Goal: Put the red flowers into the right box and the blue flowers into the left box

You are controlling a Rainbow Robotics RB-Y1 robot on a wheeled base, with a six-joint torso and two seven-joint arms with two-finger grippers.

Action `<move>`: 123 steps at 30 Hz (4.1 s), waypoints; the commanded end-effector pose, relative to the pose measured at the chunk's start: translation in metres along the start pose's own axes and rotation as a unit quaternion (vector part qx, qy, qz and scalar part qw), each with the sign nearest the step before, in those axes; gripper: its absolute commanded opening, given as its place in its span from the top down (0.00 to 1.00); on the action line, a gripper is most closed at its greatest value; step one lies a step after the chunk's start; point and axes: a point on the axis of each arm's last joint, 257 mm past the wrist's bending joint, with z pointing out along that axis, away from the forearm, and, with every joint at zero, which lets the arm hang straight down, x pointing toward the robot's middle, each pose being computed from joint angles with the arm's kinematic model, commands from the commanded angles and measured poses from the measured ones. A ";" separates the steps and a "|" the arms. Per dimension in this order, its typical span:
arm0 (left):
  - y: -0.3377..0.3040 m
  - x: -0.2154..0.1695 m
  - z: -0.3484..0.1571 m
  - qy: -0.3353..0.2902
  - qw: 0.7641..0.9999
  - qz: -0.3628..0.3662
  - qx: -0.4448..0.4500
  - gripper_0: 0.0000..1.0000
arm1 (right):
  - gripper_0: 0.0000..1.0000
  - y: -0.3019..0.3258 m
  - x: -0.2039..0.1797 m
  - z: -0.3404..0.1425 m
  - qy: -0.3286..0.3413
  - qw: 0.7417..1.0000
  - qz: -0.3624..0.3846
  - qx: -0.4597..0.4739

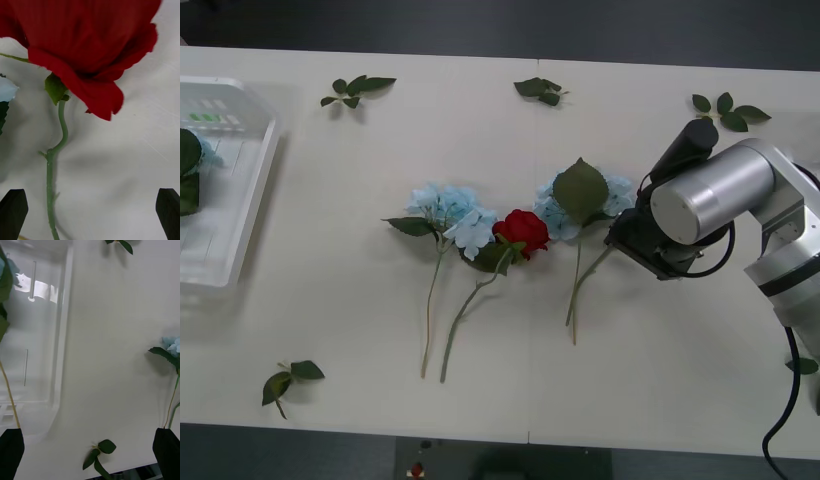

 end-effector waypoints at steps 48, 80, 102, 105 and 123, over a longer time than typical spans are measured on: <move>-0.247 0.061 0.253 0.019 0.995 0.078 -0.054 0.00 | 1.00 0.034 -0.010 0.036 -0.029 0.999 -0.038 -0.004; -0.253 0.086 0.305 0.006 0.986 0.150 -0.077 0.11 | 1.00 0.005 -0.069 -0.122 -0.074 0.995 -0.066 0.009; -0.240 0.052 0.277 -0.023 0.983 0.157 -0.092 1.00 | 1.00 -0.145 -0.180 -0.223 -0.123 0.991 -0.050 -0.021; -0.231 0.033 0.249 -0.025 0.983 0.150 -0.103 1.00 | 1.00 -0.173 -0.193 -0.223 -0.118 0.992 -0.053 -0.006; -0.062 -0.058 0.109 0.003 0.946 0.166 -0.277 1.00 | 1.00 -0.271 -0.266 -0.179 -0.141 0.981 -0.122 0.048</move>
